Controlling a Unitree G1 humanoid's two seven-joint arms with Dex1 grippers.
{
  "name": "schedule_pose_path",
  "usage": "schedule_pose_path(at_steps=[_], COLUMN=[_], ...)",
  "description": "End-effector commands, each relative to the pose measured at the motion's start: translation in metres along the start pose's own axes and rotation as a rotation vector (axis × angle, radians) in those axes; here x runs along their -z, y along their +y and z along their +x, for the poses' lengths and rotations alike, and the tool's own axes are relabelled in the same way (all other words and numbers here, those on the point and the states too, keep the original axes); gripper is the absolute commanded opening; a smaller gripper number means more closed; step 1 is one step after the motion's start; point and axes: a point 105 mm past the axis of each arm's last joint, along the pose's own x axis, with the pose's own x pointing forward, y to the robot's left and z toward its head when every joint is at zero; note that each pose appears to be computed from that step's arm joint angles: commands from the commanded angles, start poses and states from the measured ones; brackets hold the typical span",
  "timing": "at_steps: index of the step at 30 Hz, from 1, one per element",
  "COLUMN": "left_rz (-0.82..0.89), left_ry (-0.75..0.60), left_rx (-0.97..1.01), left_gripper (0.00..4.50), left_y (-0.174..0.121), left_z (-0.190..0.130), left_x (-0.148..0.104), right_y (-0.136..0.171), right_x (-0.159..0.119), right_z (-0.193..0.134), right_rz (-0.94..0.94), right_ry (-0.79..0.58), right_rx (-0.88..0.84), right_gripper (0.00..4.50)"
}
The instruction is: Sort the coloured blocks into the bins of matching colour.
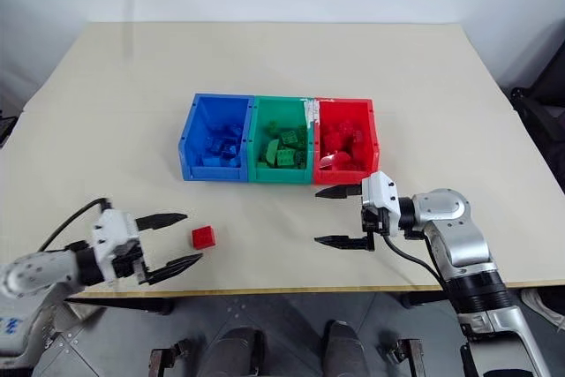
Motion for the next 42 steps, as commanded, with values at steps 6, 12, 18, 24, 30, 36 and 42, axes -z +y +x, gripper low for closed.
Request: schedule_pose_path(at_steps=[6,12,18,24,30,36,42], left_rz=[0.044,0.071,0.134,0.155,0.161,0.169,0.211], left_ry=[0.035,-0.048,-0.214,-0.348,-0.390,-0.407,-0.420], left_rx=[0.070,0.177,0.235,0.280,0.273,0.300,0.272], left_gripper=[3.57,1.70,1.49,1.49,1.49,1.84,3.73], left_y=[0.009,0.008,0.029,0.039,0.039,0.023,0.024], left_z=[0.015,0.017,0.052,0.130,0.189,0.220,0.223], left_x=[0.008,-0.020,-0.098,-0.167,-0.200,-0.215,-0.214], right_y=[0.006,0.014,0.015,0.008,0.019,0.034,0.034], right_x=[-0.011,-0.008,-0.010,-0.015,-0.015,-0.020,-0.022], right_z=[-0.015,-0.025,-0.043,-0.074,-0.094,-0.092,-0.085], right_rz=[-0.030,-0.003,0.039,0.062,0.062,0.068,0.065], right_ry=[0.015,0.036,0.012,-0.039,-0.022,-0.025,-0.043], right_rx=[0.085,0.169,0.372,0.747,0.958,1.017,1.017], right_gripper=[4.50,4.50,4.50,4.50,4.50,4.50,4.50])
